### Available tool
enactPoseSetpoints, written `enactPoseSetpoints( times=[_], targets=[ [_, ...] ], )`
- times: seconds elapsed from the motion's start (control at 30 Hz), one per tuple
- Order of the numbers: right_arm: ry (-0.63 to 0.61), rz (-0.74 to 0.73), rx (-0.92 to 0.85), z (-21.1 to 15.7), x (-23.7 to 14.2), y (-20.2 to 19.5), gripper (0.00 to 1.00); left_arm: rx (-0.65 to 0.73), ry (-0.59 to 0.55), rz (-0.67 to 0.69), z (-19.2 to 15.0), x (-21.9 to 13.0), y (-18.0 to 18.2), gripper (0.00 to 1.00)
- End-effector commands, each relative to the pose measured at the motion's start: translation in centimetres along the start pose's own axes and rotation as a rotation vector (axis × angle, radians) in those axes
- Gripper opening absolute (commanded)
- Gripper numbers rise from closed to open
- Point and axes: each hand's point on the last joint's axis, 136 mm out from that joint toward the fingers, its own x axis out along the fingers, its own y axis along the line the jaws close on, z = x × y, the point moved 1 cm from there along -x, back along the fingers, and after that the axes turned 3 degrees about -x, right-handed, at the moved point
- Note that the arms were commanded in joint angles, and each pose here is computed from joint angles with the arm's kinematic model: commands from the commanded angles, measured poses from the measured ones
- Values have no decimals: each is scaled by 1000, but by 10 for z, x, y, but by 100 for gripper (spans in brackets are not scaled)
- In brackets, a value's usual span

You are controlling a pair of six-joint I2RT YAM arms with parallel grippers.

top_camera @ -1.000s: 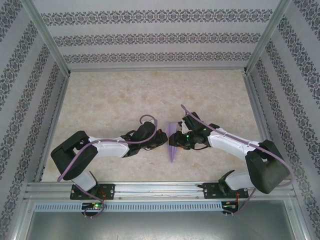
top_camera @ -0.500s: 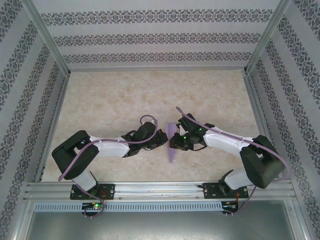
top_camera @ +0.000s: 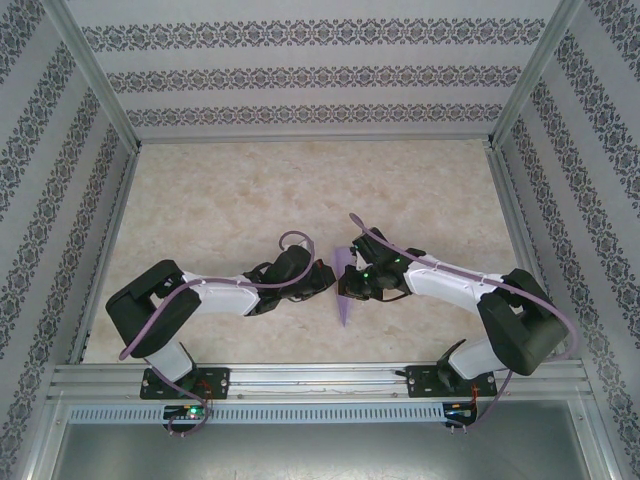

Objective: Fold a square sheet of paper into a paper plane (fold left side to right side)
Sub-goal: Pick up the paper plane at the center of the table.

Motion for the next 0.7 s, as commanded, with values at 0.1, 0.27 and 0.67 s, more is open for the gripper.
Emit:
enactPoseSetpoints(
  times=[0.1,0.27,0.67],
  targets=[
    [-53,-42,-29,11,-17,4,0,15,-64,-21,14,-14,-7,31],
    [-73,-163,-59,25,-36,-3,0,77,-172,34,43,-64,-1,46],
    [-92,-544,-150,115,-60,-21,0,211,-393,205,90,-193,21,61]
  ],
)
